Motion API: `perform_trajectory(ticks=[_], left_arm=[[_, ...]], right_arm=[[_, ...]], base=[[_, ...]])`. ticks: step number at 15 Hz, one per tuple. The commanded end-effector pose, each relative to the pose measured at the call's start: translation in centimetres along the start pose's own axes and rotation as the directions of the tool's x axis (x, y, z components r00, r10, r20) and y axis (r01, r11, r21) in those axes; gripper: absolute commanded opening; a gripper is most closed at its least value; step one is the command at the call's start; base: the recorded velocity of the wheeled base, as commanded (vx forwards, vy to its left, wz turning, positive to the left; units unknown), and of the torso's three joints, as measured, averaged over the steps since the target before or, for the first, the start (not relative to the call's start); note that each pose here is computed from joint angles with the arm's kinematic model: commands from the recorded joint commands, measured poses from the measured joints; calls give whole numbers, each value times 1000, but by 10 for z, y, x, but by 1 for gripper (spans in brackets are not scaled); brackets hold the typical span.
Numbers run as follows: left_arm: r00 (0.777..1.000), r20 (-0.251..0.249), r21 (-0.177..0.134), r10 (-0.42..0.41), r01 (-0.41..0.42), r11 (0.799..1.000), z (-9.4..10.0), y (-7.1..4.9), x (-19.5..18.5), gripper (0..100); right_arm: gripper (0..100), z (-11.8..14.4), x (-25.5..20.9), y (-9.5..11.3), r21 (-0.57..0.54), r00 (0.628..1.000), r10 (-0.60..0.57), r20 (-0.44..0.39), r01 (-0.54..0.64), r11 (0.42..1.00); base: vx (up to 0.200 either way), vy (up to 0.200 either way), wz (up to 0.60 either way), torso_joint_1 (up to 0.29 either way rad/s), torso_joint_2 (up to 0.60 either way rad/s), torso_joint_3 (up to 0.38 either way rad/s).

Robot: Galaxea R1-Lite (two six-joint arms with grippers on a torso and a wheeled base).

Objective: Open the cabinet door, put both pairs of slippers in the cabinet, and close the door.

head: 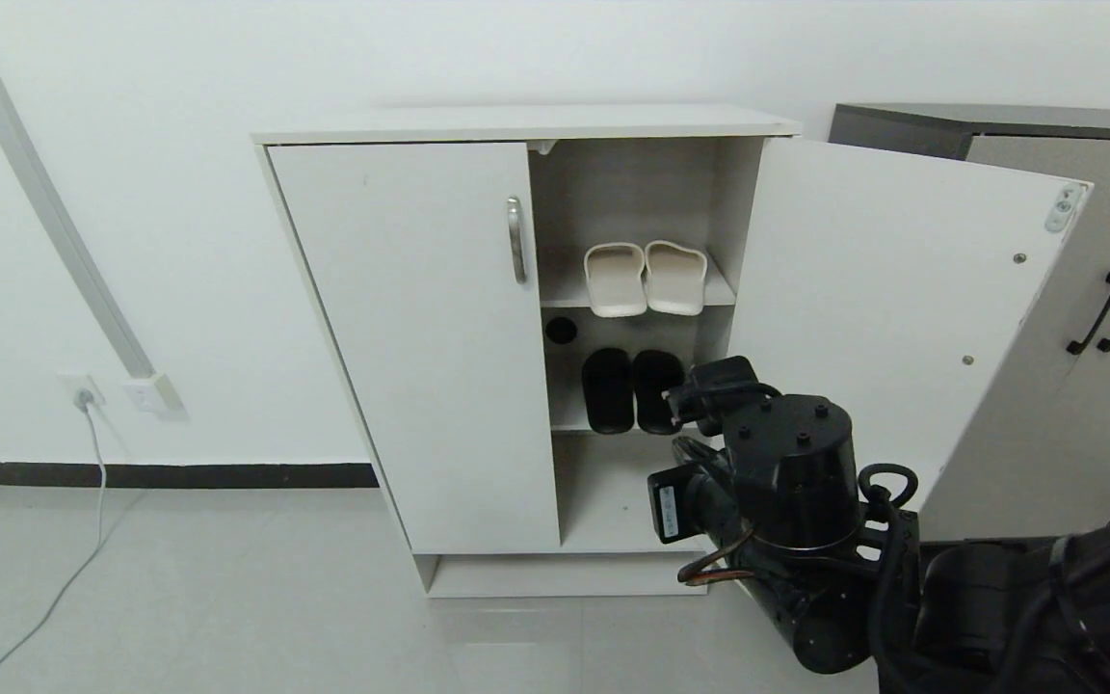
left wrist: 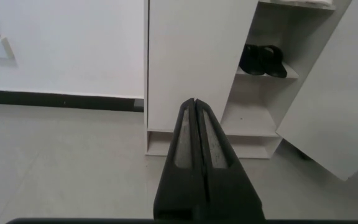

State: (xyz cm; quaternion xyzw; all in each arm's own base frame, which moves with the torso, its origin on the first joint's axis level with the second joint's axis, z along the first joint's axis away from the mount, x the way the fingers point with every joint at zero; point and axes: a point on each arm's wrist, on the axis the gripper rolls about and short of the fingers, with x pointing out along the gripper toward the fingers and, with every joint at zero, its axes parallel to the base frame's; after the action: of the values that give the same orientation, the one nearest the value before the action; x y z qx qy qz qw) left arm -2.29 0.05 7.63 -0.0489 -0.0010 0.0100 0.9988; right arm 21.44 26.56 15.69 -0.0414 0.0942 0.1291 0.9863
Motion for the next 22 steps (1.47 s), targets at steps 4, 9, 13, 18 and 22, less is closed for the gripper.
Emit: perform_trajectory(ticks=[4,9,13,18,22], left_arm=[[1000,2,0,1,-1,1000,0,0,0,0],[1000,1,0,1,-1,1000,0,0,0,0],[1000,1,-2,1,-1,1000,0,0,0,0],[1000,1,-2,1,-1,1000,0,0,0,0],[1000,1,0,1,-1,1000,0,0,0,0]], right_arm=[[0,-7,2,2,-14,1000,0,-15,0,1000],[0,-8,3,2,-16,1000,0,-18,0,1000],[0,-10,2,2,-22,1000,-1,-24,1,1000],[0,-10,2,2,-20,1000,1,-23,-1,1000],[0,-11,2,2,-23,1000,0,-26,-1,1000]], base=[[0,0,0,0,0,0],[0,0,0,0,0,0],[0,0,0,1,-12,-13],[0,0,0,32,-298,-313],[0,0,0,88,-476,-356]])
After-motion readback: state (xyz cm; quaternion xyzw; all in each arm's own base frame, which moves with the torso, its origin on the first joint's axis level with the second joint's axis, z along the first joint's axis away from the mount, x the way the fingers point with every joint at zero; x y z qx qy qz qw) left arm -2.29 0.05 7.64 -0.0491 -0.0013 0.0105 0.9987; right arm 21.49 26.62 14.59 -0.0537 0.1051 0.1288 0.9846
